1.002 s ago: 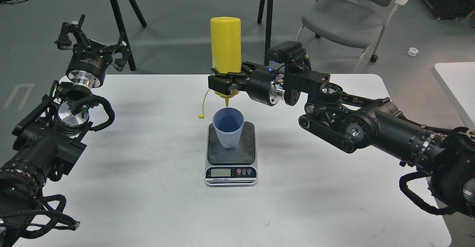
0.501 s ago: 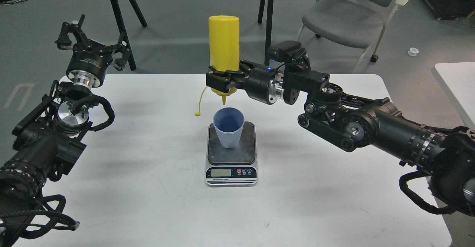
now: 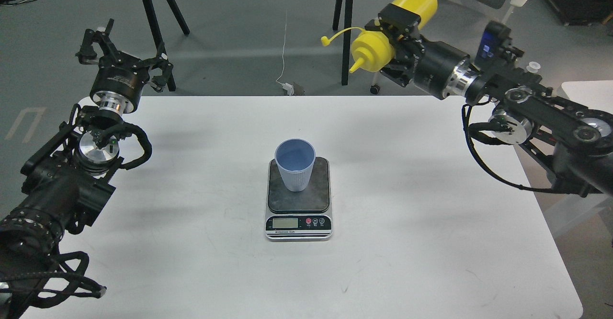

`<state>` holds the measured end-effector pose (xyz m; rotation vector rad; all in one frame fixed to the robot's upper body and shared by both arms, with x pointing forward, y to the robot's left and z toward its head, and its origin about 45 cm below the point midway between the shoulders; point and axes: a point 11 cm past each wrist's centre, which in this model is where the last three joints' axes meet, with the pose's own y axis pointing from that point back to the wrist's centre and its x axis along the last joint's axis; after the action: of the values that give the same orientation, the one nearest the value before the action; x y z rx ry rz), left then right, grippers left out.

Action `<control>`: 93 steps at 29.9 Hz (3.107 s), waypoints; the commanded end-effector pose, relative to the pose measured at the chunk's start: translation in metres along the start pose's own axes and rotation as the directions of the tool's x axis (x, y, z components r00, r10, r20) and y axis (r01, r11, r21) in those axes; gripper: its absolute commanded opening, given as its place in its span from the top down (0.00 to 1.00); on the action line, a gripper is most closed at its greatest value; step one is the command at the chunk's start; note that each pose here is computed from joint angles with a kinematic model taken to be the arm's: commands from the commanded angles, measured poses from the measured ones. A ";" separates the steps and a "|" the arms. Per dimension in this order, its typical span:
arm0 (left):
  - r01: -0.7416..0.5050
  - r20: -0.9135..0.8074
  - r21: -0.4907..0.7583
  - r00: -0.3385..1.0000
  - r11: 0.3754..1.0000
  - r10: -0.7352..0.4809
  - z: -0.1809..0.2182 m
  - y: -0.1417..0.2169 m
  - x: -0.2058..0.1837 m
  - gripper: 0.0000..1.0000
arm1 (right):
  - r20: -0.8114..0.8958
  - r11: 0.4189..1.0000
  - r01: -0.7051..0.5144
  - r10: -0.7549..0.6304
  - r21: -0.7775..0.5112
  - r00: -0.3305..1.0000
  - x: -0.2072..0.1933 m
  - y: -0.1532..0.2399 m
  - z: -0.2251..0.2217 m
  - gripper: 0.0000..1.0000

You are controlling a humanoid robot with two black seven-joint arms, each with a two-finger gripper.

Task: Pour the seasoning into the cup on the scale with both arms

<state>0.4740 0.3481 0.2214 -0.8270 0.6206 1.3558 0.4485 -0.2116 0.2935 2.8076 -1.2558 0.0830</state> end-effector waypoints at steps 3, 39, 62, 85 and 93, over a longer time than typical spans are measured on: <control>0.002 -0.005 0.002 1.000 1.000 -0.002 -0.003 0.000 -0.001 0.01 | 0.386 0.996 -0.075 0.049 0.052 0.921 0.018 0.041 0.035 0.58; -0.014 0.001 0.009 1.000 1.000 0.014 -0.005 0.006 0.007 0.01 | 0.989 0.845 -0.528 0.136 -0.087 0.055 -0.085 0.099 0.218 0.55; -0.013 0.000 0.008 1.000 1.000 0.013 -0.006 0.006 0.006 0.01 | 0.991 0.843 -0.535 0.117 -0.062 0.070 -0.089 0.150 0.206 0.03; -0.015 -0.024 0.010 1.000 1.000 0.015 -0.014 0.007 0.005 0.01 | 0.898 0.770 -0.634 0.329 -0.076 0.292 0.004 0.284 0.162 0.01; -0.017 -0.024 0.001 1.000 1.000 0.017 -0.010 0.007 0.006 0.01 | 0.813 0.649 -0.758 0.402 0.071 0.421 0.129 0.268 0.108 0.00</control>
<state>0.4690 0.3414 0.2086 -0.8384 0.6527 1.3596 0.3046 -0.4694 0.1877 2.5528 -2.6313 -1.1597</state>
